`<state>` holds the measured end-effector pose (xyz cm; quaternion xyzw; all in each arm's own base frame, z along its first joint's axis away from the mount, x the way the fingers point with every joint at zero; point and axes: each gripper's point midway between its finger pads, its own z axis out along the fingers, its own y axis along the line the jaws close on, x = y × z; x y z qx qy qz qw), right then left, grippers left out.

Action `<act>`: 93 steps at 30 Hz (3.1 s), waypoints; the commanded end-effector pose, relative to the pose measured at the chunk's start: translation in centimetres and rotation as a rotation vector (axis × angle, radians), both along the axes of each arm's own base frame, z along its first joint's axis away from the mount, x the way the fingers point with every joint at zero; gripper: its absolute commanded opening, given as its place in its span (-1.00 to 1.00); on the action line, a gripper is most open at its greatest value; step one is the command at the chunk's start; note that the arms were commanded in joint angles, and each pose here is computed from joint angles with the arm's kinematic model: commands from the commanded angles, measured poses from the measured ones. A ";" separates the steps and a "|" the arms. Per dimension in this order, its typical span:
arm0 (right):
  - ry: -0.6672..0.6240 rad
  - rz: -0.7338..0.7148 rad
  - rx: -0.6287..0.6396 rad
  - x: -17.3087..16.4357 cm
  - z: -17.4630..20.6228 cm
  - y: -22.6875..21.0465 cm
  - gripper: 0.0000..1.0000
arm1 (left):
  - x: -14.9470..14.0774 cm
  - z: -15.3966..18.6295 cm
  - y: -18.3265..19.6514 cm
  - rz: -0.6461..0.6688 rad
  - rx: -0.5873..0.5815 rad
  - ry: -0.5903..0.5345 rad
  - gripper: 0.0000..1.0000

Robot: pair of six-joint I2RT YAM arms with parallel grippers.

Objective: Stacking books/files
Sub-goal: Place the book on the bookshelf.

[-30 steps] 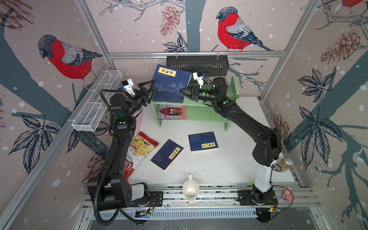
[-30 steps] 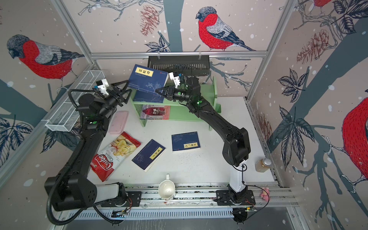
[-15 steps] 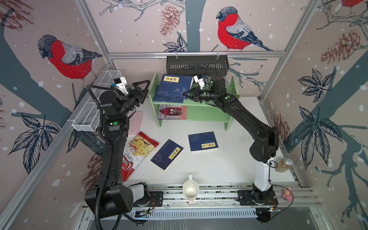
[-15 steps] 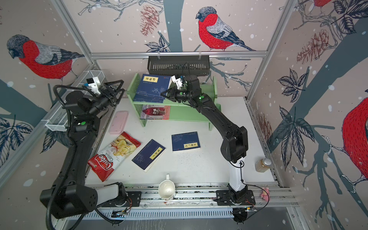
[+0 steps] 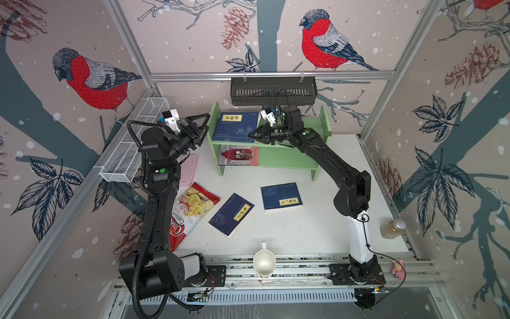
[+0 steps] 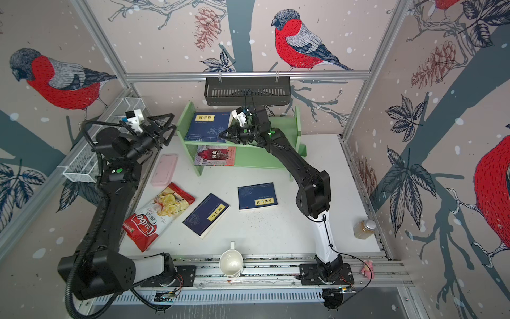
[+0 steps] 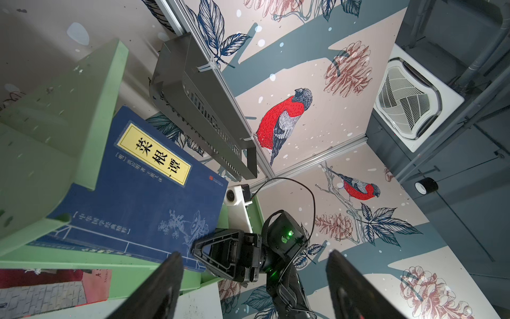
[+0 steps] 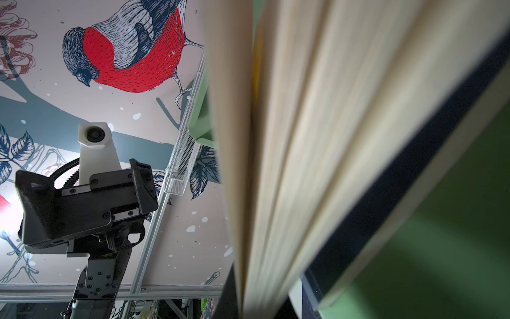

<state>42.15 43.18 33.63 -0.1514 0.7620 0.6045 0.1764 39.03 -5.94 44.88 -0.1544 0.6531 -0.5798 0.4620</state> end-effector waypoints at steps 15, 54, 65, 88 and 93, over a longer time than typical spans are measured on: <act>-0.006 0.015 0.025 0.4 0.2 0.4 -0.84 | -0.4 0.5 -0.3 -0.033 -0.027 -0.026 0.64; 0.052 -0.043 -0.030 1.6 -1.4 -0.4 -0.01 | -0.7 0.3 -0.5 -0.049 -0.059 -0.013 0.64; 0.042 -0.128 -0.155 2.2 -2.2 -1.3 0.28 | -0.6 0.3 -0.6 -0.063 -0.070 -0.011 0.64; -0.138 -0.286 -0.415 2.8 -3.6 -3.2 0.56 | -0.6 -0.5 -0.6 -0.056 -0.050 0.005 0.64; -0.235 -0.348 -0.469 2.9 -2.2 -4.0 0.52 | -0.5 -0.9 -0.5 -0.051 -0.040 0.012 0.64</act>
